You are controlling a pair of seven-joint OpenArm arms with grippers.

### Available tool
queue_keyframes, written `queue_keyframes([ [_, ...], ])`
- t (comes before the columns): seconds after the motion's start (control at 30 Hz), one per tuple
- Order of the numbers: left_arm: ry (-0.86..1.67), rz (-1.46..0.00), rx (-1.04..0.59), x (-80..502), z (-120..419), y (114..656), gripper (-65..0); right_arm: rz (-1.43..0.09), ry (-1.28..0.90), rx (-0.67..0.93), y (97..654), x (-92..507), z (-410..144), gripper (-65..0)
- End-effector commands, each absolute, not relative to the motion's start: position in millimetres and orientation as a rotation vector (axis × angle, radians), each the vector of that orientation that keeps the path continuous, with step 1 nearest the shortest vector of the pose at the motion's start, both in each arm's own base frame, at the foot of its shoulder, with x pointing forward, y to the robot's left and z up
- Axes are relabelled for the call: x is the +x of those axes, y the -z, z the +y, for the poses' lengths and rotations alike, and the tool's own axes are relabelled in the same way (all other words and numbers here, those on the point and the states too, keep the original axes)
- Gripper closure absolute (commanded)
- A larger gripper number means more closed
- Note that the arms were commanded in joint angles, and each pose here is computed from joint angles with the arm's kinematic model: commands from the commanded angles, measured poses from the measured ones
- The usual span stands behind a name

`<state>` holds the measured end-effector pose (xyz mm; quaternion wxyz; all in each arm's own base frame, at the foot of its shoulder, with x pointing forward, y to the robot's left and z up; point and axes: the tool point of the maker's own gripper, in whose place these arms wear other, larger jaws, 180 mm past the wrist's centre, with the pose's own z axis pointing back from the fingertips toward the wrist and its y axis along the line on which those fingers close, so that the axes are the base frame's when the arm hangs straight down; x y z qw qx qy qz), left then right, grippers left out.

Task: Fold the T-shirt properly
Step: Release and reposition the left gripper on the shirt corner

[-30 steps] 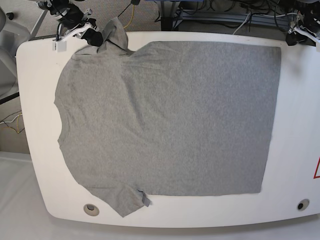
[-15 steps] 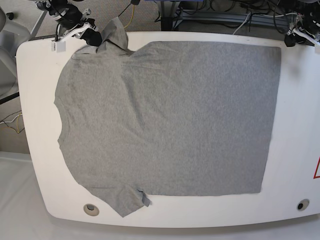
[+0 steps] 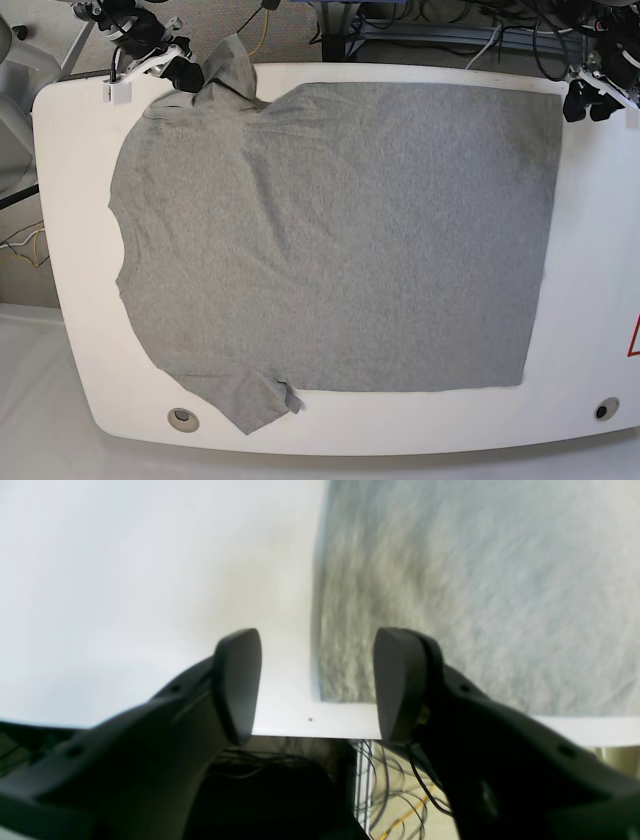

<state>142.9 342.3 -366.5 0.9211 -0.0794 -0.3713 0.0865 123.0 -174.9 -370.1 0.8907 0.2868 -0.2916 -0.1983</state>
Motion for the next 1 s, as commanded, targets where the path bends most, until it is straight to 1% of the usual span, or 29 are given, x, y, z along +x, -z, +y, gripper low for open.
queue_keyframes([
  [0.0, -0.169, -0.771, -0.140, 141.2, 348.1, 359.8, -33.1, -0.629, 0.401, 0.605, 362.9, 125.4, -175.5, -0.4],
  [0.27, -0.168, -0.734, -0.143, 137.8, 347.2, 365.0, -33.1, -0.629, 0.401, 0.604, 363.1, 125.4, -175.6, -0.4],
  [0.6, -0.166, -0.758, -0.151, 148.5, 345.3, 362.8, -33.1, -0.626, 0.402, 0.603, 363.5, 124.2, -175.6, -0.4],
  [0.97, -0.227, -0.739, -0.187, 147.3, 348.3, 379.8, -33.1, -0.624, 0.402, 0.603, 363.7, 123.7, -175.6, -0.4],
])
